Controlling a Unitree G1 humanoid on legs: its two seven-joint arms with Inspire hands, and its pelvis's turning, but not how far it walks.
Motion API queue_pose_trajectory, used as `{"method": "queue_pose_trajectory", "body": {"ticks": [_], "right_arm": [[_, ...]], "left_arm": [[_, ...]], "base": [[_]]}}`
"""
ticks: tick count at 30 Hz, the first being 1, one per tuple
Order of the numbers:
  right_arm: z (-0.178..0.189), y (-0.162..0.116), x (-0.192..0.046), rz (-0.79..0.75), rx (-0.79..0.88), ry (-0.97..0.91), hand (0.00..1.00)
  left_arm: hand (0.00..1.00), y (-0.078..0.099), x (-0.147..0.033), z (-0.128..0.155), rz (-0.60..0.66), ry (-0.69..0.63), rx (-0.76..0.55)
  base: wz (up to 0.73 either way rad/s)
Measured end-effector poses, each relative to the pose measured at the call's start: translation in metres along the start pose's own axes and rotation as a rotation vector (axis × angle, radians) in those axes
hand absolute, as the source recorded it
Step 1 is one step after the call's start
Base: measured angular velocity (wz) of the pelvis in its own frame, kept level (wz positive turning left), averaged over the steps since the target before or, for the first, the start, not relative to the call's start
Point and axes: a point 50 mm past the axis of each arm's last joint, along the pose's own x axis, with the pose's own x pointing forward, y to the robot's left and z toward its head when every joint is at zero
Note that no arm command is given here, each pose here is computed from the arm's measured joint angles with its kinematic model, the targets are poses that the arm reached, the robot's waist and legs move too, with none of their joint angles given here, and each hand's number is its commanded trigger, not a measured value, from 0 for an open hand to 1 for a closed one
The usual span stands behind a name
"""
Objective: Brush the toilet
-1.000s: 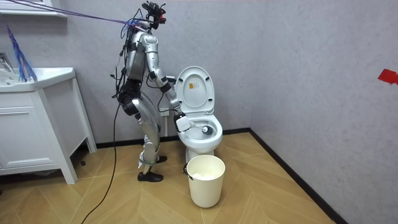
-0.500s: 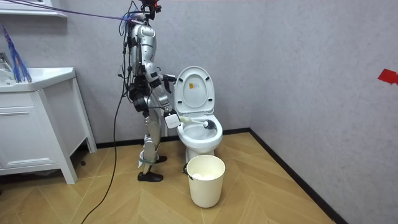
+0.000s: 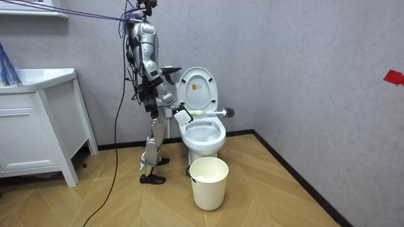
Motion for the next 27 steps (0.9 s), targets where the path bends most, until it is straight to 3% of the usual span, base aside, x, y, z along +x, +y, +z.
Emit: {"method": "queue_pose_trajectory", "body": {"ticks": [8, 14, 22, 27], "right_arm": [[0.001, -0.003, -0.001, -0.023, 0.024, -0.012, 1.0], [0.001, -0.007, -0.001, -0.065, 0.079, -0.023, 1.0], [-0.005, -0.012, -0.007, -0.11, 0.078, -0.027, 1.0], [-0.022, -0.021, -0.013, -0.157, 0.025, 0.031, 1.0]], "left_arm": [[0.0, -0.008, -0.015, -0.005, -0.017, 0.081, -0.048], [0.0, -0.025, -0.04, -0.039, -0.082, 0.342, -0.144], [0.0, -0.042, -0.112, -0.098, -0.337, 0.762, -0.067], [0.0, -0.047, -0.121, -0.109, -0.426, 0.914, -0.097]], "base": [[0.03], [-0.05], [-0.17], [-0.07]]}}
